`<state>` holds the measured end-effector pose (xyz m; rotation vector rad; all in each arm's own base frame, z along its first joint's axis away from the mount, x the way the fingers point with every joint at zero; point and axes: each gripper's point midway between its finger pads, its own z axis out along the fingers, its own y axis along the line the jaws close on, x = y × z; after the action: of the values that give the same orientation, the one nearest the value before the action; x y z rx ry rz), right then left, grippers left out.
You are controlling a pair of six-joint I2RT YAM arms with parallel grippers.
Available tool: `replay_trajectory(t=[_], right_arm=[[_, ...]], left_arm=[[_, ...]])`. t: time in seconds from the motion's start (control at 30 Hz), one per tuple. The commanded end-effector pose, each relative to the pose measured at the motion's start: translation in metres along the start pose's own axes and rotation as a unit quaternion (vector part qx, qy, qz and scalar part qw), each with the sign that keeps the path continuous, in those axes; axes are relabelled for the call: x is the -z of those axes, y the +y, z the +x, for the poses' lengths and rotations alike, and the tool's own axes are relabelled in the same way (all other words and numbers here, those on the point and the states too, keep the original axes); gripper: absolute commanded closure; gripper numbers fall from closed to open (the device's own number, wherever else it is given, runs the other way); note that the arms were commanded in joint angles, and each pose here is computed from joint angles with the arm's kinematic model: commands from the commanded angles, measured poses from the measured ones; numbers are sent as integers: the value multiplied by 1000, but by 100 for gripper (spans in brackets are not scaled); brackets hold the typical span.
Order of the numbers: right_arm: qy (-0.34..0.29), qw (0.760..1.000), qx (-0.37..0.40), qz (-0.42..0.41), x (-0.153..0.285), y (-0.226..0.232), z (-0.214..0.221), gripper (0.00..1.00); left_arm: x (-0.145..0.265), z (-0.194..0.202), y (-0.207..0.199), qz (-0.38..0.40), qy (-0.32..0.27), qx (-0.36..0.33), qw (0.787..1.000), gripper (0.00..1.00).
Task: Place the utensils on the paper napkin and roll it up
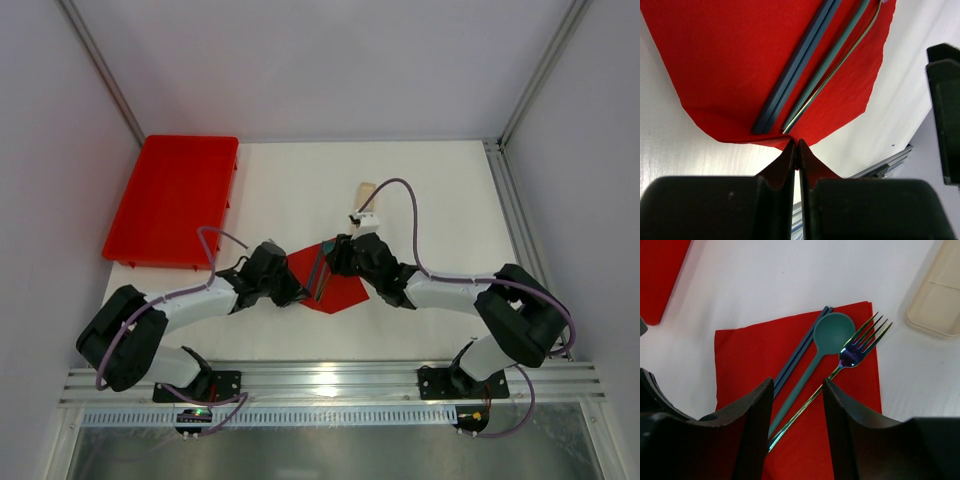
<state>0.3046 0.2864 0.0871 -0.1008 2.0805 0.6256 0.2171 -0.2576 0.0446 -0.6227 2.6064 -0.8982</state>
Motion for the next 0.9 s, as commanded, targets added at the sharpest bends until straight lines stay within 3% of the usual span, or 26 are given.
replay_trajectory(t=[0.0,0.3,0.47,0.57,0.87], right_arm=[[-7,998,9,-54,10,27,-11,53],[39,994,1,-105,40,38,14,75],[89,976,25,-199,59,74,41,84],[106,970,30,-217,63,81,58,96],[132,961,25,-242,57,89,81,96]], left_arm=[[0,-13,-18,28,-16,-6,999,94],[-1,-18,-15,27,-19,-2,999,90],[-2,-17,-14,27,-15,1,1000,89],[-2,-18,-14,26,-17,2,1000,87],[-3,-20,-14,26,-16,4,1000,84]])
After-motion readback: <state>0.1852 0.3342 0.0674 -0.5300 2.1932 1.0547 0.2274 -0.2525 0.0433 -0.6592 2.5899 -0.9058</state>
